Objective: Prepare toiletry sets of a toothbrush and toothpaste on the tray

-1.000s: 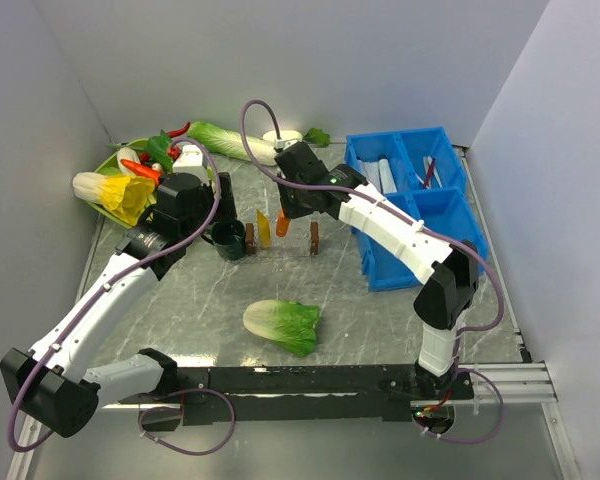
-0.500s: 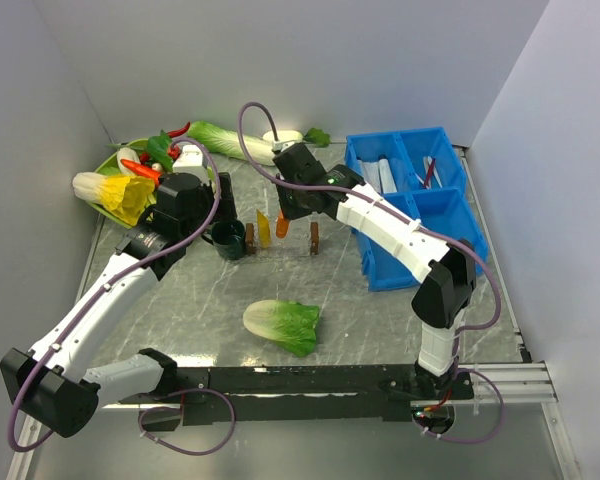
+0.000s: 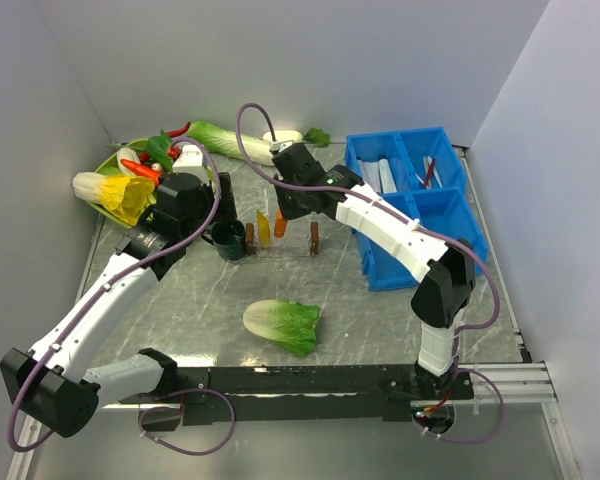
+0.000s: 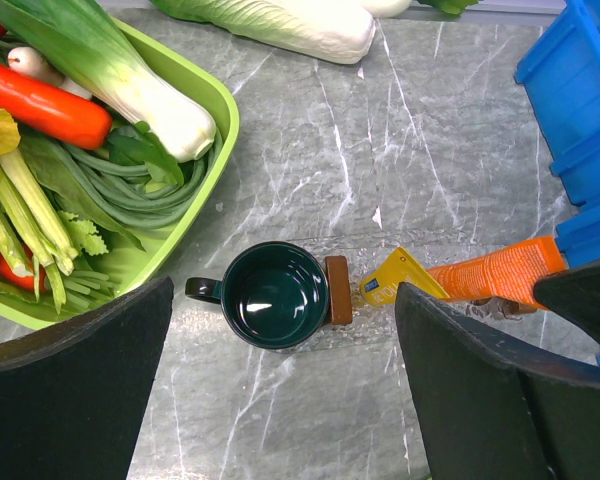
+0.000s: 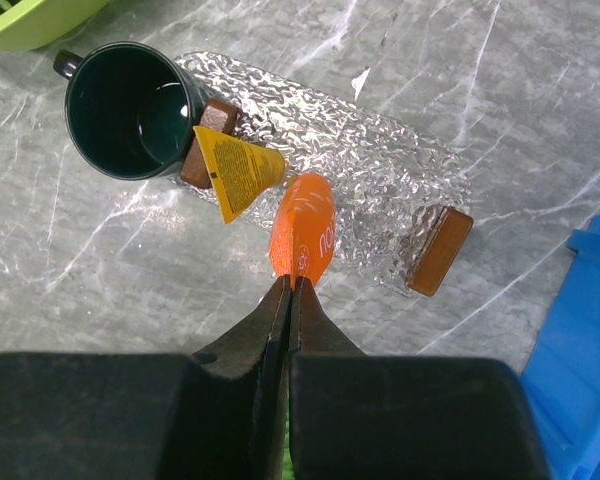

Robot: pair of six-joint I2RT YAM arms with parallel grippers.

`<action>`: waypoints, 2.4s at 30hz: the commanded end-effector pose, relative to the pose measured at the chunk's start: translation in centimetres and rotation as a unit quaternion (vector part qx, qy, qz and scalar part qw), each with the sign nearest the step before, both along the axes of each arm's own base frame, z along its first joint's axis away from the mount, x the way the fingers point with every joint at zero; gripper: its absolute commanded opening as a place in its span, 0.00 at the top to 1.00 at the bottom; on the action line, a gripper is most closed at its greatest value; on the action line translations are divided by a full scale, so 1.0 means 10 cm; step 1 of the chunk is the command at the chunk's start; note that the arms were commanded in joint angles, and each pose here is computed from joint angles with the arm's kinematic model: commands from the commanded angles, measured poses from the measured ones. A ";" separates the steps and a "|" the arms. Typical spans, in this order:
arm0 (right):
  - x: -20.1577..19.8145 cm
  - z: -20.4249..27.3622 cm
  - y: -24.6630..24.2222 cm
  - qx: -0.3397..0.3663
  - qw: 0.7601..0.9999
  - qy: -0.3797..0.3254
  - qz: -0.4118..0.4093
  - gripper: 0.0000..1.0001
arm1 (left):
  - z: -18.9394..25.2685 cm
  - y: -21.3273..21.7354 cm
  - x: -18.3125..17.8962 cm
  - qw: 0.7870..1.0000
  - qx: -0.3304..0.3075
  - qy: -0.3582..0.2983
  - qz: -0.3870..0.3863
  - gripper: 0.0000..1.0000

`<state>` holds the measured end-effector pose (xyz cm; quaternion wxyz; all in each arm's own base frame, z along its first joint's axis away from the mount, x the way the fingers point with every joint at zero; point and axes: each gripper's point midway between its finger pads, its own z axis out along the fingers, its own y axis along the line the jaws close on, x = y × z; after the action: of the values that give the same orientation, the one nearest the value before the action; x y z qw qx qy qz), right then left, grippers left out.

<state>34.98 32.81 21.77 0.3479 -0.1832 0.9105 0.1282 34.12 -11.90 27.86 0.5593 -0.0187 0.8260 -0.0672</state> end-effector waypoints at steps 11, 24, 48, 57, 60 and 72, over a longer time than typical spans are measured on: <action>0.06 -0.06 0.13 -0.005 1.000 -0.014 0.017 1.00 | 0.21 0.03 0.01 1.000 -0.006 -0.023 0.004 0.04; 0.06 -0.28 0.17 -0.022 0.999 -0.009 0.033 1.00 | 0.22 0.03 0.01 1.000 -0.006 -0.024 0.004 0.04; 0.08 -0.50 0.22 -0.043 0.998 0.003 0.046 0.95 | 0.22 0.02 0.02 1.000 -0.005 -0.024 0.001 0.03; 0.10 -0.45 0.20 -0.043 0.998 -0.004 0.041 0.66 | 0.21 0.02 0.02 1.000 -0.003 -0.024 0.001 0.03; 0.10 -0.43 0.20 -0.041 0.998 -0.006 0.040 0.57 | 0.22 0.02 0.02 1.000 -0.003 -0.024 0.002 0.04; 0.09 0.06 0.10 -0.001 0.998 -0.056 0.043 0.21 | 0.23 0.06 0.01 1.000 -0.004 -0.022 0.014 0.04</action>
<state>35.76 34.05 16.50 0.3293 -0.2321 0.9100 0.0977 34.10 -11.86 27.83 0.5588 -0.0190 0.8264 -0.0661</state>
